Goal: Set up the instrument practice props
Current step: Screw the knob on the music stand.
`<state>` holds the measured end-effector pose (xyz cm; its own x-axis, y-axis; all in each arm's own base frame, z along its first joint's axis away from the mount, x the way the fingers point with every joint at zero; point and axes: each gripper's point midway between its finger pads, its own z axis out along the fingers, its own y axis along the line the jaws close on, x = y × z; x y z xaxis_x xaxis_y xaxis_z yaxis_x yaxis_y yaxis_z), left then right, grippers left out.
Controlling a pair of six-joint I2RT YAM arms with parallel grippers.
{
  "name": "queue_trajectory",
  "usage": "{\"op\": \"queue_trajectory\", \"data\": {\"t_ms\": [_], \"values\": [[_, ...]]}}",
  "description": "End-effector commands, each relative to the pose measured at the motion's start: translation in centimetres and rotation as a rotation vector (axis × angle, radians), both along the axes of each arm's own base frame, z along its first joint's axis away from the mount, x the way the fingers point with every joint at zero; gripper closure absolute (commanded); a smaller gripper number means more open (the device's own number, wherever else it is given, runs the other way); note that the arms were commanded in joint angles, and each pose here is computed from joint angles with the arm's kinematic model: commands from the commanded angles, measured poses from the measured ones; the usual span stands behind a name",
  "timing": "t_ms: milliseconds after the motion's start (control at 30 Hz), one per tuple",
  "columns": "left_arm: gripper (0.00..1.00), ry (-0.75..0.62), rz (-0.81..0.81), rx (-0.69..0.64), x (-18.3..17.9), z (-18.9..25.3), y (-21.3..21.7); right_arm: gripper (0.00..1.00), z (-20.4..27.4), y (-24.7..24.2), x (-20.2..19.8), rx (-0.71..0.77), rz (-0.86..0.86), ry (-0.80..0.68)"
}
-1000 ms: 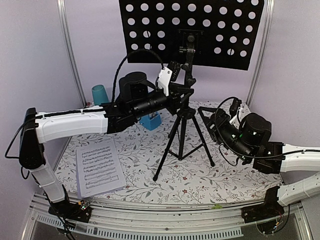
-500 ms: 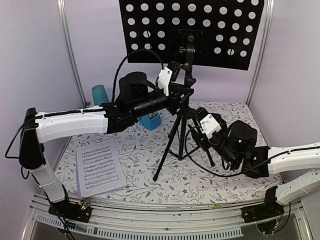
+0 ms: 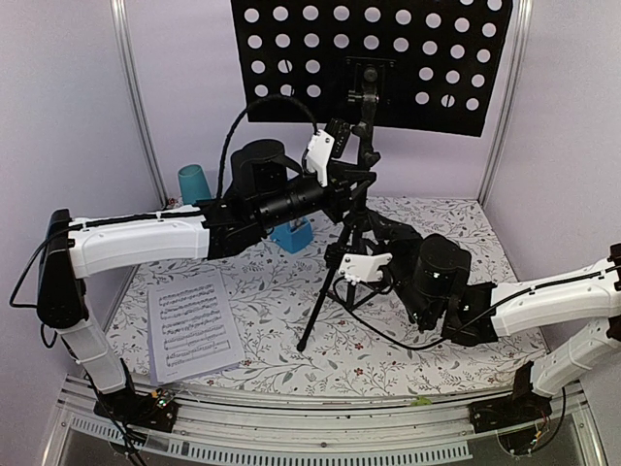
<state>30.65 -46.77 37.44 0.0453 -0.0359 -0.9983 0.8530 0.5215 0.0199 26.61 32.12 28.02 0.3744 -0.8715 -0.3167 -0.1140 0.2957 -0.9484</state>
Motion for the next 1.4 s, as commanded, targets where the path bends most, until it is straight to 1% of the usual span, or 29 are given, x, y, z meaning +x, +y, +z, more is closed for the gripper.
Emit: {"op": "queue_trajectory", "data": {"t_ms": [0, 167, 333, 467, 533, 567, 600, 633, 667, 733, 833, 867, 900, 967, 1033, 1200, 1267, 1367], "values": [[1.0, -0.028, 0.026, 0.105, 1.3, -2.6, 0.1, 0.46, 2.4, 0.3, 0.1, -0.105, -0.052, -0.096], [1.0, -0.026, 0.023, 0.108, 1.3, -2.8, 0.0, 0.49, 2.5, 0.7, -0.1, -0.166, -0.052, -0.118], [1.0, -0.027, 0.021, 0.11, 1.3, -2.7, 0.0, 0.56, 2.0, 0.7, -0.1, -0.204, -0.045, -0.114], [1.0, -0.026, 0.015, 0.108, 1.2, -2.7, -0.1, 0.68, 1.7, 1.0, -0.1, -0.205, -0.04, -0.103], [1.0, -0.027, 0.015, 0.107, 1.1, -2.6, 0.0, 0.79, 1.4, 1.0, 0.0, -0.205, -0.043, -0.089], [1.0, -0.028, 0.017, 0.108, 1.2, -2.6, 0.0, 0.86, 1.2, 1.1, 0.0, -0.202, -0.046, -0.078], [1.0, -0.027, 0.016, 0.107, 1.1, -2.6, 0.0, 0.92, 1.0, 1.1, 0.1, -0.198, -0.049, -0.07], [1.0, -0.03, 0.015, 0.107, 1.1, -2.5, 0.0, 0.97, 0.9, 1.1, 0.2, -0.178, -0.054, -0.056], [1.0, -0.03, 0.015, 0.108, 1.1, -2.6, 0.0, 1.0, 0.9, 1.1, 0.3, -0.163, -0.063, -0.045], [1.0, -0.029, 0.015, 0.109, 1.1, -2.6, 0.0, 1.0, 1.3, 1.0, 0.6, -0.095, -0.087, -0.011], [1.0, -0.031, 0.014, 0.109, 1.0, -2.6, 0.1, 1.0, 1.4, 1.2, 0.7, 0.065, -0.104, 0.108], [1.0, -0.032, 0.013, 0.108, 1.0, -2.5, 0.1, 1.0, 1.3, 1.2, 0.7, 0.15, -0.105, 0.162], [1.0, -0.032, 0.012, 0.108, 1.0, -2.5, 0.1, 1.0, 1.1, 1.5, 0.6, 0.189, -0.099, 0.205], [1.0, -0.034, 0.01, 0.11, 1.0, -2.5, 0.1, 1.0, 0.8, 1.8, 0.3, 0.317, -0.085, 0.294], [1.0, -0.033, 0.009, 0.113, 1.0, -2.7, 0.0, 1.0, 0.7, 2.1, -0.1, 0.472, -0.065, 0.388], [1.0, -0.033, 0.004, 0.115, 0.9, -2.8, -0.1, 1.0, 1.3, 1.7, -0.9, 0.765, -0.036, 0.532], [1.0, -0.033, 0.003, 0.113, 0.9, -2.7, -0.1, 1.0, 1.5, 1.3, -1.1, 0.861, -0.028, 0.581], [1.0, -0.031, -0.001, 0.112, 0.9, -2.9, -0.2, 1.0, 0.9, 0.9, -1.2, 1.031, -0.021, 0.684]]}}
